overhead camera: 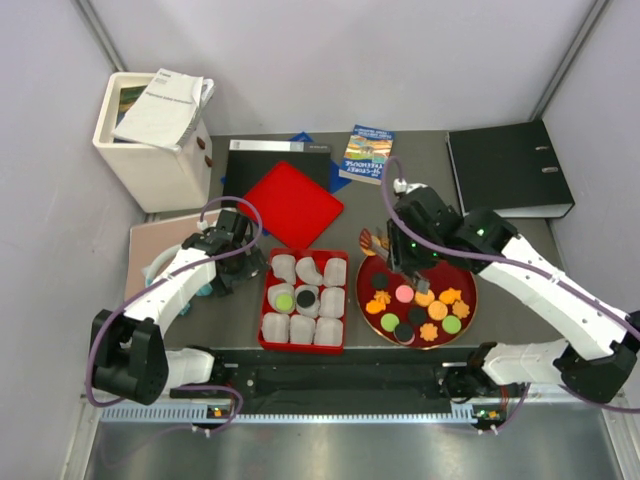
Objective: Pack the cookies
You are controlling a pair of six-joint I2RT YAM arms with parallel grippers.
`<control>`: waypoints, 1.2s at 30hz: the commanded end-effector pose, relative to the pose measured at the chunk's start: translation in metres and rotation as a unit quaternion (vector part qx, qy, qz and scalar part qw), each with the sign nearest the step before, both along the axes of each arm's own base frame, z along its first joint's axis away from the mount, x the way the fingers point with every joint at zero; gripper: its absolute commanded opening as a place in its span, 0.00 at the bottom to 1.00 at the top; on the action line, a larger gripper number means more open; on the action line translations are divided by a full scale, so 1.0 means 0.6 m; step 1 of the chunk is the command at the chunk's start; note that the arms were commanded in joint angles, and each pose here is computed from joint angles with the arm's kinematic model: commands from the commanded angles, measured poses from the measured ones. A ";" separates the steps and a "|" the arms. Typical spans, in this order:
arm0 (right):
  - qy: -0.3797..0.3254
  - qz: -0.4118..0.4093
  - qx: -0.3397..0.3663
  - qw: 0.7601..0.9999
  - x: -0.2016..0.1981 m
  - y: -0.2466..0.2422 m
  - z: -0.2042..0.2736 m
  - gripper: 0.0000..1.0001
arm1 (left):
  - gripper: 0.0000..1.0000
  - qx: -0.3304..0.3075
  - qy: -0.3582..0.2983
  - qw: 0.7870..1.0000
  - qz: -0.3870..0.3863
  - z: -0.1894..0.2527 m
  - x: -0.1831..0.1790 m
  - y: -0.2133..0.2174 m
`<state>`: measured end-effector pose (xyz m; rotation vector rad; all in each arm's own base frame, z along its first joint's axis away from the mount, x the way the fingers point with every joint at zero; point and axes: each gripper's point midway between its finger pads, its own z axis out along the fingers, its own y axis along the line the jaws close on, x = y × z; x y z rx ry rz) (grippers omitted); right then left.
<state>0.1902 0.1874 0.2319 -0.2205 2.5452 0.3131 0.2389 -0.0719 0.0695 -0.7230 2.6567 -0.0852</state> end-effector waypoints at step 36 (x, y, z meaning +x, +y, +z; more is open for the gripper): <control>0.070 0.157 0.003 0.985 -0.103 0.158 -0.049 0.52 | 0.99 -0.008 -0.003 1.000 -0.011 -0.007 0.006 -0.006</control>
